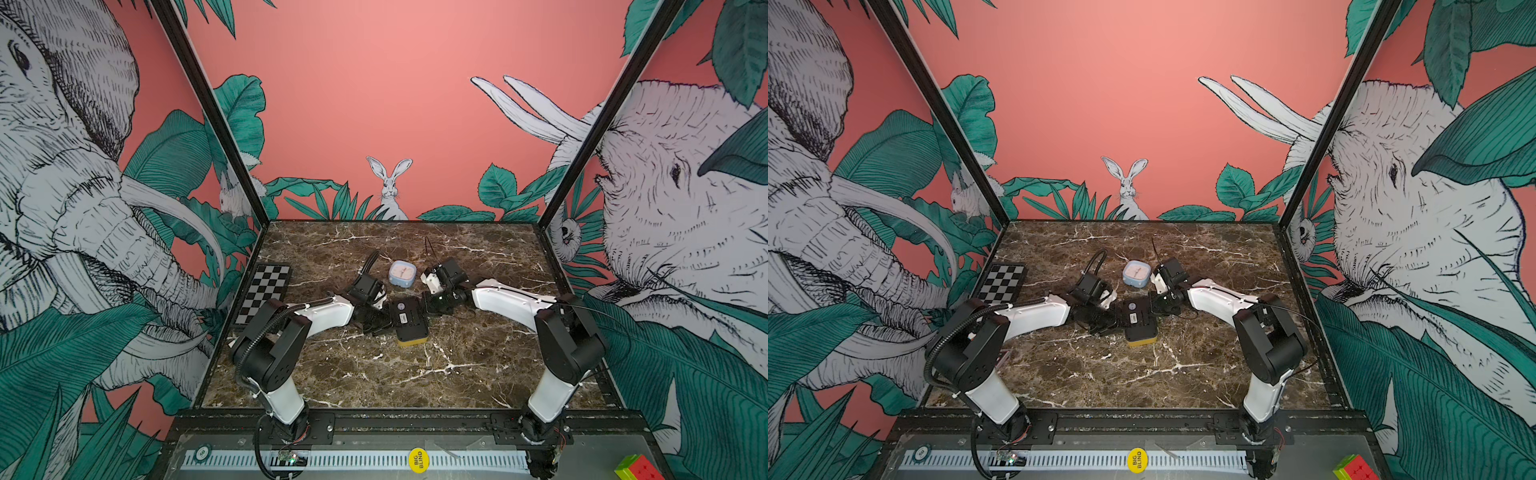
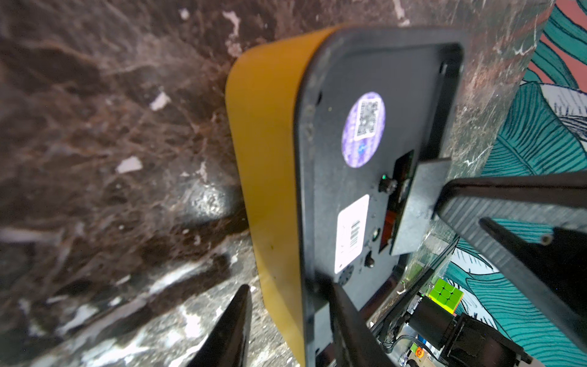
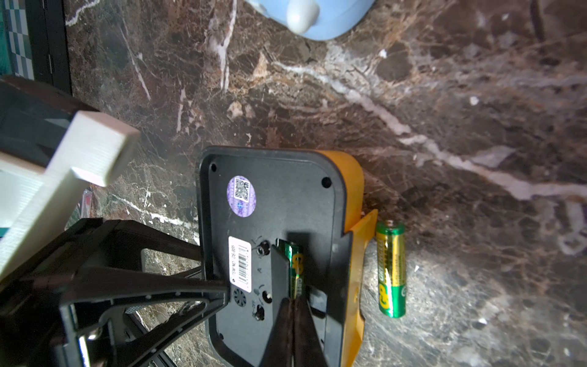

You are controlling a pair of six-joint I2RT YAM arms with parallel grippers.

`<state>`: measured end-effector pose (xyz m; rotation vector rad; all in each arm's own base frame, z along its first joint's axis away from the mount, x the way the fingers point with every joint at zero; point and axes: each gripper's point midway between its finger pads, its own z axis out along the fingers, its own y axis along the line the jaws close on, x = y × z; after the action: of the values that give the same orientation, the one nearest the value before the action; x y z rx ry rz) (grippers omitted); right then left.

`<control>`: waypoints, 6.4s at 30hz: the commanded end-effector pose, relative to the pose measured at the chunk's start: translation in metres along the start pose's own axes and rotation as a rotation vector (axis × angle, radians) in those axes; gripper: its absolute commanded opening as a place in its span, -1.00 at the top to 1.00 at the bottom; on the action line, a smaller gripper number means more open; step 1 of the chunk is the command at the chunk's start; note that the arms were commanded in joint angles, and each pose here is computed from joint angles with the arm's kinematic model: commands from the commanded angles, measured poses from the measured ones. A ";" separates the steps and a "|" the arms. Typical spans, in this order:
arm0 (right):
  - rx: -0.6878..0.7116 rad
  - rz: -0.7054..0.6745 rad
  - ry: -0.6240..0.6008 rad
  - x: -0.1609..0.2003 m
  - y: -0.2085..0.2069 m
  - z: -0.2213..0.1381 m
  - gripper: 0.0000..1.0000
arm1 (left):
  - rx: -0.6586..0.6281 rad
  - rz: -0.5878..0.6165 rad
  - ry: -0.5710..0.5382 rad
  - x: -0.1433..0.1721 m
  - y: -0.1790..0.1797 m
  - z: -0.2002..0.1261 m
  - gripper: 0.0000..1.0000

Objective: Insert the battery into the alarm
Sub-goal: Install the cover on the alarm, then adjust the alarm at the center of the board.

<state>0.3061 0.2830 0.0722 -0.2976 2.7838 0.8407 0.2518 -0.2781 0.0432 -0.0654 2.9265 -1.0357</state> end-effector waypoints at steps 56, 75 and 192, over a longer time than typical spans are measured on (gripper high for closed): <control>0.000 0.007 0.035 -0.001 -0.003 0.011 1.00 | -0.015 0.000 0.012 0.001 0.000 0.007 0.17; -0.021 0.029 0.049 0.001 0.001 0.016 1.00 | -0.014 -0.002 0.017 0.001 0.001 0.009 0.18; 0.022 0.003 0.221 0.051 -0.013 0.030 1.00 | 0.251 -0.053 -0.134 -0.047 -0.001 -0.013 -0.45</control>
<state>0.2800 0.2913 0.0530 -0.4435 2.8788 0.8559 0.2937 -0.2635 0.0486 -0.2055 2.7233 -1.2770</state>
